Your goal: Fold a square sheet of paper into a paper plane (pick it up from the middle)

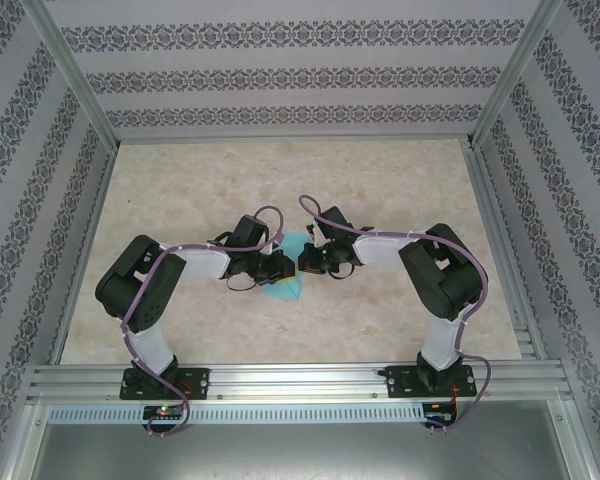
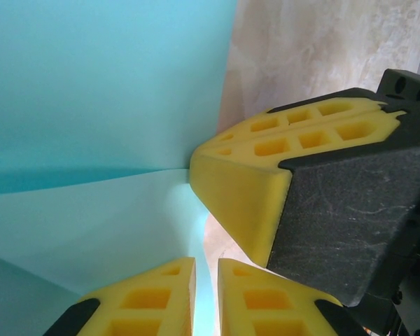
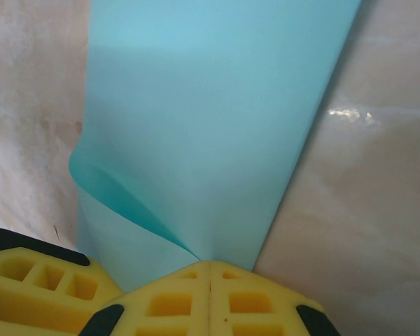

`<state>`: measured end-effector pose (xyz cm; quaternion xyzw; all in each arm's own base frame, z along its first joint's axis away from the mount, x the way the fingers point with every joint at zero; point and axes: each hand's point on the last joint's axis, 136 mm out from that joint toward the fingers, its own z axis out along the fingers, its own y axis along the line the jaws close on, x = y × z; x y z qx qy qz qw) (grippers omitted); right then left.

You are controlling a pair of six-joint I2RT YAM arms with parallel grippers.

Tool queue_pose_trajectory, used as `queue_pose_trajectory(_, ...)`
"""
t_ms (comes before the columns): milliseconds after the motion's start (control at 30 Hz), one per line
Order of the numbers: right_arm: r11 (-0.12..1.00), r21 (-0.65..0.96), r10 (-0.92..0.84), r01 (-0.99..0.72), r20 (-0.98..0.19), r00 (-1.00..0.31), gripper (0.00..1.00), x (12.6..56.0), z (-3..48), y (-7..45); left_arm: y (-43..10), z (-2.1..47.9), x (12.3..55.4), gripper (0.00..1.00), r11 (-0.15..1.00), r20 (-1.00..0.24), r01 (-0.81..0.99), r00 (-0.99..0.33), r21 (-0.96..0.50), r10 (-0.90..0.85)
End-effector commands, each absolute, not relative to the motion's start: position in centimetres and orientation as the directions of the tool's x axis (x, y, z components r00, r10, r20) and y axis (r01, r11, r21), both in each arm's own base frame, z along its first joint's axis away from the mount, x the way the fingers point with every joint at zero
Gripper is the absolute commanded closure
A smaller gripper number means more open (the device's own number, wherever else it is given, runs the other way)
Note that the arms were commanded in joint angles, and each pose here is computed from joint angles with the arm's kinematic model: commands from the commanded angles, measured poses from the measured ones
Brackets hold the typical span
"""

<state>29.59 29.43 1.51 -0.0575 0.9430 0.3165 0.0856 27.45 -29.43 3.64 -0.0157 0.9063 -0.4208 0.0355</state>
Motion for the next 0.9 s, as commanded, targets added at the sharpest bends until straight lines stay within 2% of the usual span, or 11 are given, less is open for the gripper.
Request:
queue_pose_trajectory(0, 0.807, 0.567, -0.038, -0.166, -0.231, -0.972, 0.96, 31.1, 1.5, 29.1, -29.9, 3.5, 27.2, 0.83, 0.649, -0.066, 0.033, -0.998, -0.760, -0.026)
queue_pose_trajectory(867, 0.819, 0.555, -0.026, -0.147, -0.219, -0.975, 0.97, 31.1, 1.1, 28.6, -29.6, 2.2, 27.0, 0.84, 0.677, -0.035, 0.005, -0.999, -0.736, -0.031)
